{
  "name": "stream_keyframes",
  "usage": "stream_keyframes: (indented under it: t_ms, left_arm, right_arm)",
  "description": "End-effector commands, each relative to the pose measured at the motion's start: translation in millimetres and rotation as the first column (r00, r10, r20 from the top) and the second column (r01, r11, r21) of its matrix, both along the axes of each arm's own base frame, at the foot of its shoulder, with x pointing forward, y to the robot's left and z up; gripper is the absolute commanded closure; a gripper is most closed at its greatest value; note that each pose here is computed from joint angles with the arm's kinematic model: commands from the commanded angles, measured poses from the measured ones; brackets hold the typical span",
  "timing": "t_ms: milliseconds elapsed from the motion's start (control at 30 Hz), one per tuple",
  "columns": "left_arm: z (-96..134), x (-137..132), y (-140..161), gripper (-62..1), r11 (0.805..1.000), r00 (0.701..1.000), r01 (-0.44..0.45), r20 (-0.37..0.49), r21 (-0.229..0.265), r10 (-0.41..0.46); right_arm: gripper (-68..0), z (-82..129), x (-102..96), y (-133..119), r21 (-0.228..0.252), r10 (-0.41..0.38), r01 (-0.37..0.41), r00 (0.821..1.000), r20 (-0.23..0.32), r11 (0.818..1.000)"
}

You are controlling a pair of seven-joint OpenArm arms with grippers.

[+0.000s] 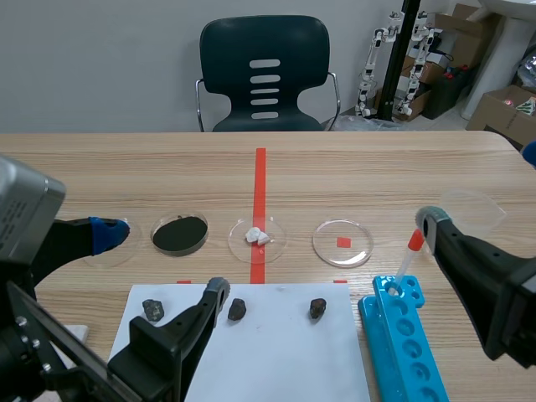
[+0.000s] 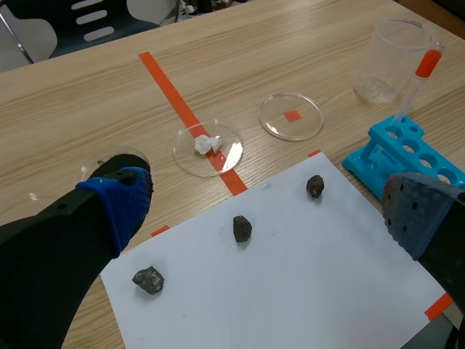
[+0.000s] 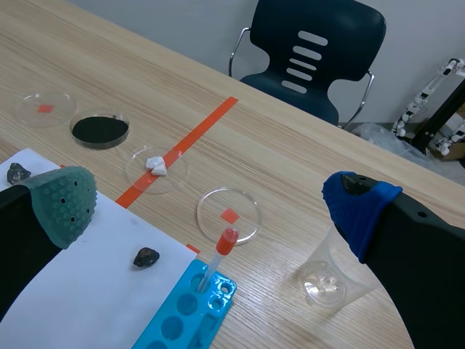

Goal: Return to the home posture

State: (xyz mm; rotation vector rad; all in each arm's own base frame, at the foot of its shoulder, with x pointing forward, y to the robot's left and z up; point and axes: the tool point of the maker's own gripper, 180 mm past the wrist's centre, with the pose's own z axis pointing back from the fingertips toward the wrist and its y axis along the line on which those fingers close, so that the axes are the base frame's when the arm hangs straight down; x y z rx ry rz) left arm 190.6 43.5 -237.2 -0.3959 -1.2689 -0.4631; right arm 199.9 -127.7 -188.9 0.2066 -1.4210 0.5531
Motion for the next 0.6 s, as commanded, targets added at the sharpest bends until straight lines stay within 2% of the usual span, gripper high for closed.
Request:
stream_keyframes:
  t_ms: [0, 567]
  left_arm:
    - [4, 0, -3, -62.3, 1.0, 1.0, 0.002, 0.016, -0.017, -0.002]
    - [7, -13, -21, -62.3, 0.99, 0.993, 0.122, 0.007, -0.065, -0.122]
  right_arm:
    - [-67.9, 11, 3.1, 2, 0.012, 0.004, -0.005, 0.999, 0.038, 1.0]
    - [-67.9, 11, 3.1, 2, 0.011, 0.005, -0.005, 0.999, 0.038, 1.0]
